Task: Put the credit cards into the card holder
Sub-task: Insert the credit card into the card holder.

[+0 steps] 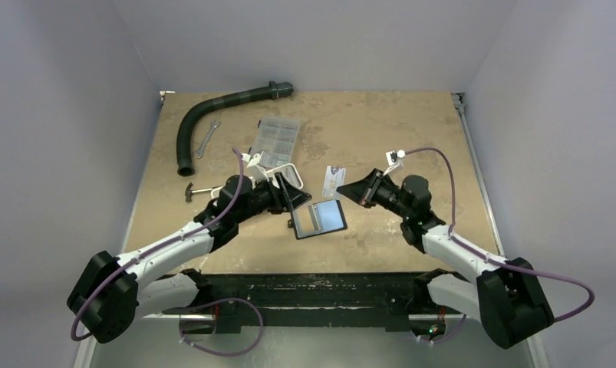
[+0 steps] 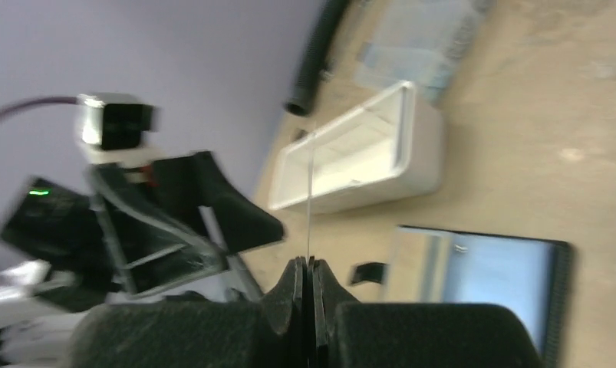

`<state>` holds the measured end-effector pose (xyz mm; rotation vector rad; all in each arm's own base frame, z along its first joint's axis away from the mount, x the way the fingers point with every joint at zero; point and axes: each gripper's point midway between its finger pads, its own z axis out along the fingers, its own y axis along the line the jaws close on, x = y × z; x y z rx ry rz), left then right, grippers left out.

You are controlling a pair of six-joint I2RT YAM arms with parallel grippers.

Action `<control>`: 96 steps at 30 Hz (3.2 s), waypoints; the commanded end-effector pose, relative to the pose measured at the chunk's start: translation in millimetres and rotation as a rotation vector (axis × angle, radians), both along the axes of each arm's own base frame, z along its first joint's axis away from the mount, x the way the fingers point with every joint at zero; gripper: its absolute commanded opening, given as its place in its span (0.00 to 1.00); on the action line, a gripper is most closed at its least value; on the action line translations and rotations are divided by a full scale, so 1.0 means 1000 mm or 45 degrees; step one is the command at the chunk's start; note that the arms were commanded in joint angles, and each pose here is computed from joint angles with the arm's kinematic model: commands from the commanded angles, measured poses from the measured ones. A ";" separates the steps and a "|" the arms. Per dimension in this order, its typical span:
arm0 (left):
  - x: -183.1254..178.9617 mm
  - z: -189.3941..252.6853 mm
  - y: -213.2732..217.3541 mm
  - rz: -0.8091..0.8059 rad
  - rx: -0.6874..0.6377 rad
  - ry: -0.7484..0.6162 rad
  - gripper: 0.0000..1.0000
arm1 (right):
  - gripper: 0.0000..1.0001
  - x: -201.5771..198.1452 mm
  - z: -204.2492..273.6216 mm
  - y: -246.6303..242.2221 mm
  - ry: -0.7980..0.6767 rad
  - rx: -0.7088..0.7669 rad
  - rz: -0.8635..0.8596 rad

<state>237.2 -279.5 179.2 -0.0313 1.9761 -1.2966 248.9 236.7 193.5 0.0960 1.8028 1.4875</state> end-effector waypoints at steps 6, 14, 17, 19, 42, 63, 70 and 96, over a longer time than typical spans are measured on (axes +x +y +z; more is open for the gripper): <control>0.007 -0.046 0.005 -0.059 0.386 0.106 0.49 | 0.00 -0.006 -0.101 -0.016 0.268 -0.746 0.317; -0.008 -0.083 -0.033 -0.227 0.396 0.177 0.22 | 0.00 -0.008 -0.089 0.005 0.209 -0.518 0.366; -0.011 -0.093 -0.032 -0.237 0.424 0.201 0.20 | 0.00 -0.009 -0.097 0.011 0.234 -0.472 0.405; -0.012 -0.106 -0.029 -0.239 0.480 0.236 0.17 | 0.00 -0.011 -0.103 0.014 0.252 -0.437 0.425; -0.023 -0.154 0.017 -0.109 0.743 0.374 0.07 | 0.00 0.001 -0.127 0.017 0.283 -0.424 0.393; -0.026 -0.153 0.019 -0.111 0.740 0.370 0.06 | 0.00 0.008 -0.137 0.008 0.307 -0.460 0.338; -0.026 -0.153 0.019 -0.110 0.737 0.370 0.06 | 0.00 0.008 -0.136 0.008 0.308 -0.458 0.346; -0.026 -0.150 0.016 -0.115 0.712 0.370 0.05 | 0.00 -0.007 -0.152 0.022 0.359 -0.432 0.426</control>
